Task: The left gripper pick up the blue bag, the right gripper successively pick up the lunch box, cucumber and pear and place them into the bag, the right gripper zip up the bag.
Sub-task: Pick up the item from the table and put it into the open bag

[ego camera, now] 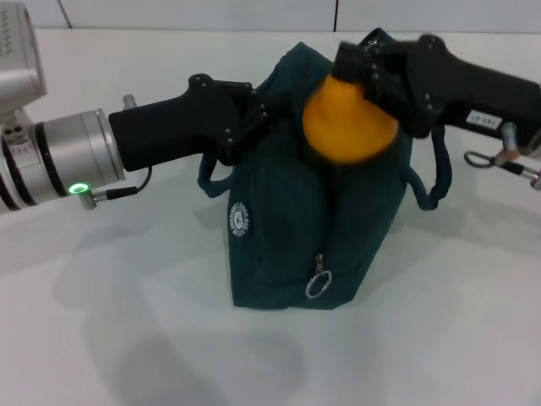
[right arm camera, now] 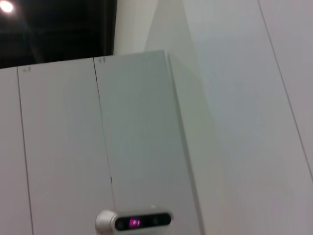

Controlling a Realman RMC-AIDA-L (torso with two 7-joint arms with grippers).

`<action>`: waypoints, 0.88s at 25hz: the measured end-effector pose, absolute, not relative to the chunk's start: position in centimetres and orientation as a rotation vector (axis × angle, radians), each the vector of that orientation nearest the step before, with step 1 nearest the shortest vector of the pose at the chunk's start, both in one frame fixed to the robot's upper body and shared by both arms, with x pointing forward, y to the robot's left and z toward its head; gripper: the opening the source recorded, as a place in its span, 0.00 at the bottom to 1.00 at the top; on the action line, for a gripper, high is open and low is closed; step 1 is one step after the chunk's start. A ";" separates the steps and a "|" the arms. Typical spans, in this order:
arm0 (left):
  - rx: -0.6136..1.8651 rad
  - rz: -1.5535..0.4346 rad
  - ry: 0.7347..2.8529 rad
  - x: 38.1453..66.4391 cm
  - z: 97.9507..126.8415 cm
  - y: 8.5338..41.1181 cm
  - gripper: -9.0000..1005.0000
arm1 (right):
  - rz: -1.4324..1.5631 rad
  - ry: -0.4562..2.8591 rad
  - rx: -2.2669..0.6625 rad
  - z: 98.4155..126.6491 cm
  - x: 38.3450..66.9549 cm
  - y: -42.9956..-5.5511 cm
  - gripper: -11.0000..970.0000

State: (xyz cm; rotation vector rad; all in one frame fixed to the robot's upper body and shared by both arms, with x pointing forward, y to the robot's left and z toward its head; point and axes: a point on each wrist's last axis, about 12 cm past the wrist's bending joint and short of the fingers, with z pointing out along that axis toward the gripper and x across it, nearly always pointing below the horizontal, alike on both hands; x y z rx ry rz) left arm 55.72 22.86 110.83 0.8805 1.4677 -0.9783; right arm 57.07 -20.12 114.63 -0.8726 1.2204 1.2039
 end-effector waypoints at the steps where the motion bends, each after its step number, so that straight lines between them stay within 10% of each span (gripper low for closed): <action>1: 0.879 -0.977 1.468 55.7 110.8 22.9 0.05 | 1.205 1.229 -0.875 114.4 56.9 -20.2 0.15; 22: 0.877 -0.980 1.465 56.1 111.0 22.3 0.05 | 1.178 1.366 -0.948 110.9 55.4 -18.7 0.21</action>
